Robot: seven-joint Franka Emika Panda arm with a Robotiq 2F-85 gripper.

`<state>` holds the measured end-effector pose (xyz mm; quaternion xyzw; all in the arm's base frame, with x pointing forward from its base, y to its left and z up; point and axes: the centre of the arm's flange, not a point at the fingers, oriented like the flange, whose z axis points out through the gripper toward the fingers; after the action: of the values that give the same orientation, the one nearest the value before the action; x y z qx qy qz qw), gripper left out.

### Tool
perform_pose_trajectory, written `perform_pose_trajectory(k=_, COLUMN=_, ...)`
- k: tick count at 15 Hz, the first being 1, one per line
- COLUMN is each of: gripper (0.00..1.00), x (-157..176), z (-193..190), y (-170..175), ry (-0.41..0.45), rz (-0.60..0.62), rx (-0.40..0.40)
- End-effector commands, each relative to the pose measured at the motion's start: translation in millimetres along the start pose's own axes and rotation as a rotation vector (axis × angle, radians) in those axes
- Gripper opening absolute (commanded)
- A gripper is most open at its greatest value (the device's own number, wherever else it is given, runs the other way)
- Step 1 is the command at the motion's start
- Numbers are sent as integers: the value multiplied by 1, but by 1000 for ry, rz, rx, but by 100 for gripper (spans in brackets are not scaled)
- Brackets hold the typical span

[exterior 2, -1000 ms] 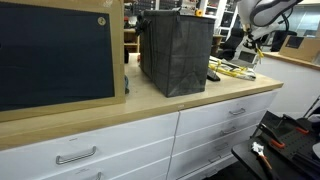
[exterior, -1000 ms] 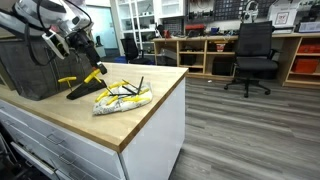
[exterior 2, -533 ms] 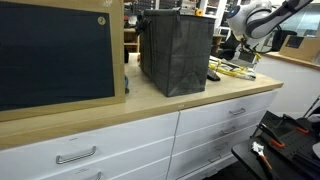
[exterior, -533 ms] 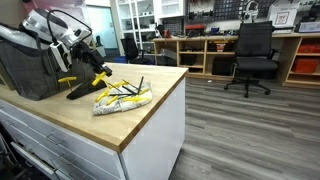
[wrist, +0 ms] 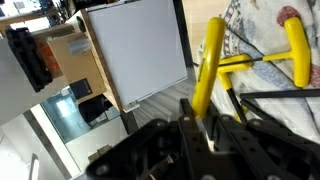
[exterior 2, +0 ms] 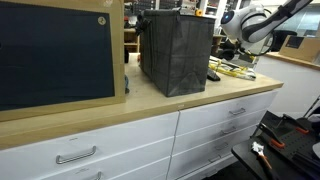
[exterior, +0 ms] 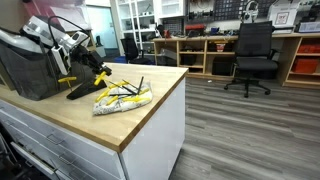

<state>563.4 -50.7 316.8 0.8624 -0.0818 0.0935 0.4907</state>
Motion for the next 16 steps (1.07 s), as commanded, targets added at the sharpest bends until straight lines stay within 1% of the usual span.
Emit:
perform_pose_trajectory(k=1, gripper=43, x=4, z=3, y=-4, ry=23, rz=21, rx=-18)
perform_pose_trajectory(k=2, gripper=46, x=3, z=4, y=-4, ry=25, rz=20, rx=-20)
perform_pose_trajectory(k=9, gripper=98, x=-2, z=0, y=0, ry=8, rz=42, rx=11)
perform_pose_trajectory(k=10, gripper=100, x=-2, z=-3, y=1, ry=-6, rz=49, rx=29)
perform_pose_trajectory(k=12, gripper=100, x=-4, z=-12, y=3, ry=-45, rz=66, rx=81)
perform_pose_trajectory(k=16, gripper=100, x=-8, z=-39, y=13, ry=-171, rz=140, rx=249)
